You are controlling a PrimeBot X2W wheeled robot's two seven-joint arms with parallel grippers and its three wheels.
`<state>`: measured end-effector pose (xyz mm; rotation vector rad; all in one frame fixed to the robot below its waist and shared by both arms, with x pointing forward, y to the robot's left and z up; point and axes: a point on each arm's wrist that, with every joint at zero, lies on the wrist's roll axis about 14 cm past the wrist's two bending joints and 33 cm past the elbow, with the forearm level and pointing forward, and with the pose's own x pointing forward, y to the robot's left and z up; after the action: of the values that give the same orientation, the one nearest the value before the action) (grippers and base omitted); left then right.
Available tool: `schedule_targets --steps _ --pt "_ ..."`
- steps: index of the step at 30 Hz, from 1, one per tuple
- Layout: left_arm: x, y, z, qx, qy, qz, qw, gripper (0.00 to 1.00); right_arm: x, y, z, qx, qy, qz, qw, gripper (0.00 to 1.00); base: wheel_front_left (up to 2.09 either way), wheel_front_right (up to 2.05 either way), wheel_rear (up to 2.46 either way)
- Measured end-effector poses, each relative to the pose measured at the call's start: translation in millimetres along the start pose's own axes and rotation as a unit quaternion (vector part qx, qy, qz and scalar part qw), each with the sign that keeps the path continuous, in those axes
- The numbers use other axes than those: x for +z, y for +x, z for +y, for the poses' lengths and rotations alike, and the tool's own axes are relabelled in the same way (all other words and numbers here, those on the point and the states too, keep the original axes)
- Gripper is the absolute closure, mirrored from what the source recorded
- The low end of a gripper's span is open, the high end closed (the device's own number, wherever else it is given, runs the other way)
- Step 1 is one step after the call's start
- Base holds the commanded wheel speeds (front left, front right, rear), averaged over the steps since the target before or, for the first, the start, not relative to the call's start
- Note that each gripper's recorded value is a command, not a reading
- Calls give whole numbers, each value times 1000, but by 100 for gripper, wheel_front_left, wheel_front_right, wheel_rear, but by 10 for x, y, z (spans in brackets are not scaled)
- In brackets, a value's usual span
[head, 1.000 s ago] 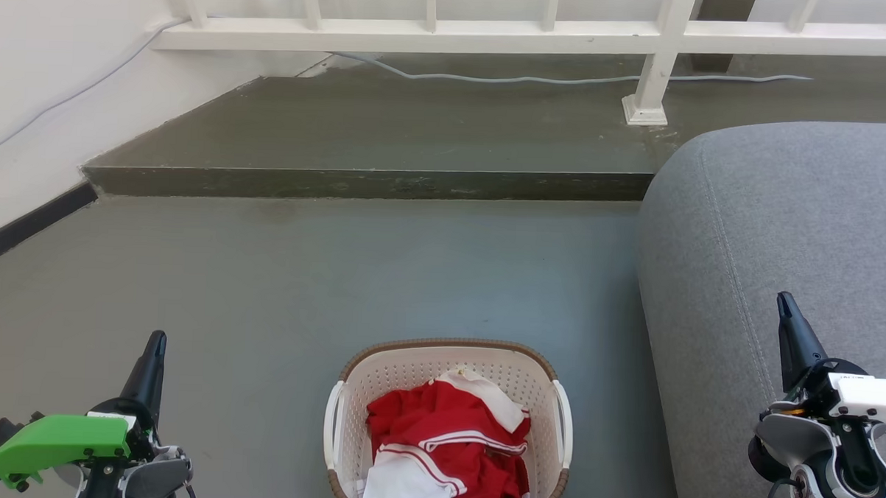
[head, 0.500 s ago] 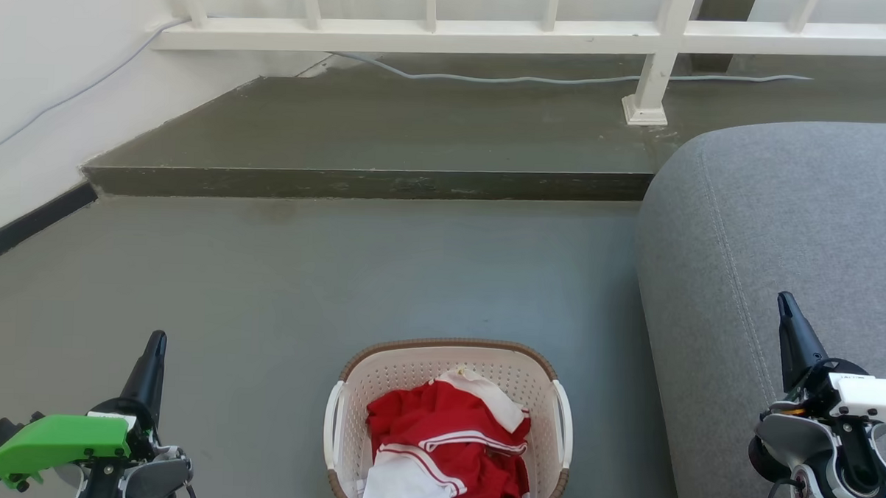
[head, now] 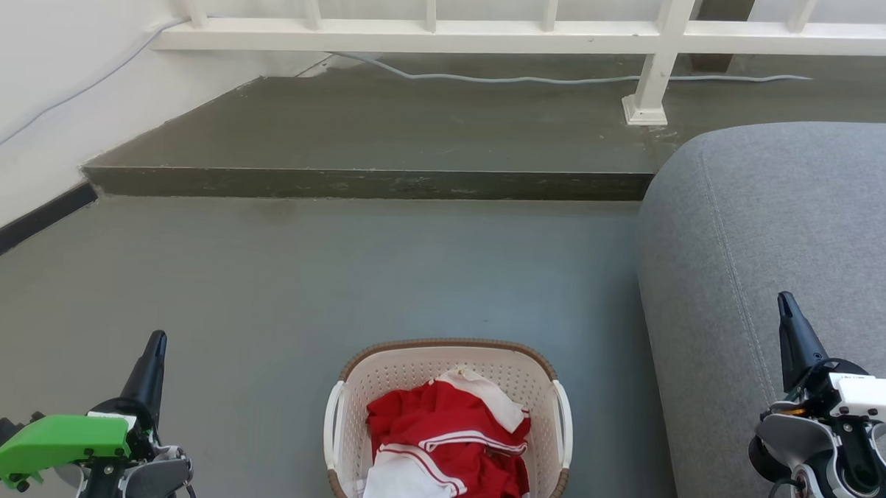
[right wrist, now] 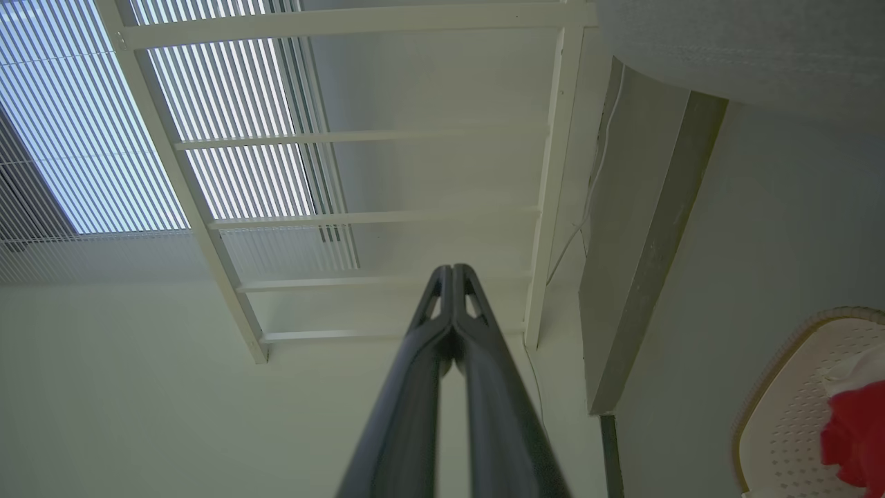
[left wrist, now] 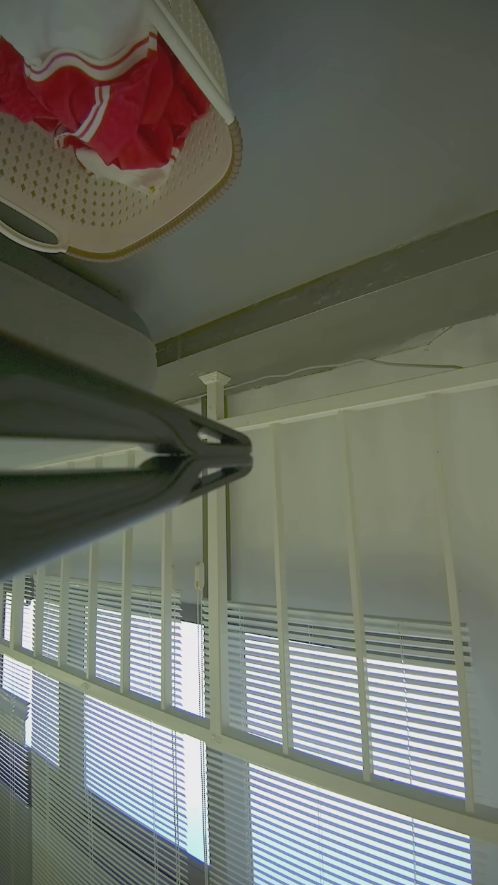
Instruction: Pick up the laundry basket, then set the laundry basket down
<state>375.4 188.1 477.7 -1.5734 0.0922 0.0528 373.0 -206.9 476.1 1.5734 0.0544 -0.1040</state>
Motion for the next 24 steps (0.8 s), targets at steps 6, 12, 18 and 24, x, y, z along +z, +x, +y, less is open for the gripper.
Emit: schedule_targets --steps 6,12,18,24 --pt "0 0 0 0 0 0 1000 100 1 0 0 0 0 0 1000 100 0 0 0" --pt "0 0 0 0 0 0 1000 100 2 0 0 0 0 0 1000 100 0 0 0" --pt "0 0 0 0 0 0 1000 100 3 0 0 0 0 0 1000 100 0 0 0" --pt "0 0 0 0 0 0 1000 100 3 0 0 0 0 -1 1000 100 0 0 0"
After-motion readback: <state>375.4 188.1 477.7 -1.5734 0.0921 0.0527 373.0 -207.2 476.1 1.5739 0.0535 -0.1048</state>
